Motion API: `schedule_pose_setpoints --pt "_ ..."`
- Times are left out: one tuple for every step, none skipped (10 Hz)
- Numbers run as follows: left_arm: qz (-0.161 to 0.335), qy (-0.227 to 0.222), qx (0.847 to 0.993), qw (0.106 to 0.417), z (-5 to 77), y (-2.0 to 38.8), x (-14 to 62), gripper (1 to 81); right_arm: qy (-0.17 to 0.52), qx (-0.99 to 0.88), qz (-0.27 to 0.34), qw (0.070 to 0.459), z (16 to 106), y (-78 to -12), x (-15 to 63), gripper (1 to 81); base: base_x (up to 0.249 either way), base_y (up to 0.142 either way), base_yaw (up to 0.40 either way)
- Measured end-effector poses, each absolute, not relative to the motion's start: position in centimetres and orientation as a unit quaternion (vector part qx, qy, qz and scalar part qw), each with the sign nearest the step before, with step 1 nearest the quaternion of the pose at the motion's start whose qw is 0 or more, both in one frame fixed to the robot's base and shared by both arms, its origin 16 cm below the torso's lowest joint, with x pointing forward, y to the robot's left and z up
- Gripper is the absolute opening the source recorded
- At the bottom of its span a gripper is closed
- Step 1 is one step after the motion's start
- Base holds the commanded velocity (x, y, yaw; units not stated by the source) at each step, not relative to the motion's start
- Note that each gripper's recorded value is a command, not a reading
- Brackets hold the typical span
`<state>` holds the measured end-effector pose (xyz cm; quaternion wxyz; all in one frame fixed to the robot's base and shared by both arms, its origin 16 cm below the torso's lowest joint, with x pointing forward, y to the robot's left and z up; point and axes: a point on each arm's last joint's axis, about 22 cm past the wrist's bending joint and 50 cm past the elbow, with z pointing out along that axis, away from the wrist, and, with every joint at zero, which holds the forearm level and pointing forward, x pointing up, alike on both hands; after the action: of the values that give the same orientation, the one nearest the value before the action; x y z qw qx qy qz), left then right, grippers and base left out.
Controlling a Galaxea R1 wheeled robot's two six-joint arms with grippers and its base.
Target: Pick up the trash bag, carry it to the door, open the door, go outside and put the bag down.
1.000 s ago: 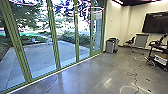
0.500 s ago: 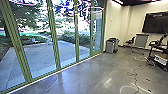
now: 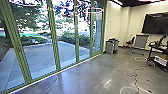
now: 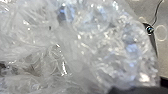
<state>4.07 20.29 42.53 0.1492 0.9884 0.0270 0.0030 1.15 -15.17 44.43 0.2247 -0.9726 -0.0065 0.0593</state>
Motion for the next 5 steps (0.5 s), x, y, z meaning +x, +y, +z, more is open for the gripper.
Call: schedule_pose_setpoints --pt "0.005 0.027 0.988 0.149 42.6 20.3 4.4 1.0 -0.007 -0.972 0.06 0.225 44.4 -15.1 1.1 81.1 0.113 0.0 0.0" --pt "0.011 0.026 0.988 0.149 42.7 20.3 5.3 1.0 -0.007 -0.973 0.054 0.225 44.5 -15.2 2.0 81.1 0.115 0.0 0.0" --pt "0.013 0.026 0.988 0.149 42.7 20.3 5.5 1.0 -0.008 -0.973 0.051 0.224 44.5 -15.2 2.3 81.1 0.125 0.0 0.0" --pt "0.009 0.026 0.988 0.149 42.6 20.3 5.1 1.0 -0.007 -0.973 0.055 0.225 44.5 -15.2 1.9 81.1 0.132 0.0 0.0" --pt "0.008 0.026 0.988 0.149 42.6 20.3 4.8 1.0 -0.007 -0.973 0.057 0.225 44.5 -15.1 1.5 81.1 0.133 0.0 0.0"
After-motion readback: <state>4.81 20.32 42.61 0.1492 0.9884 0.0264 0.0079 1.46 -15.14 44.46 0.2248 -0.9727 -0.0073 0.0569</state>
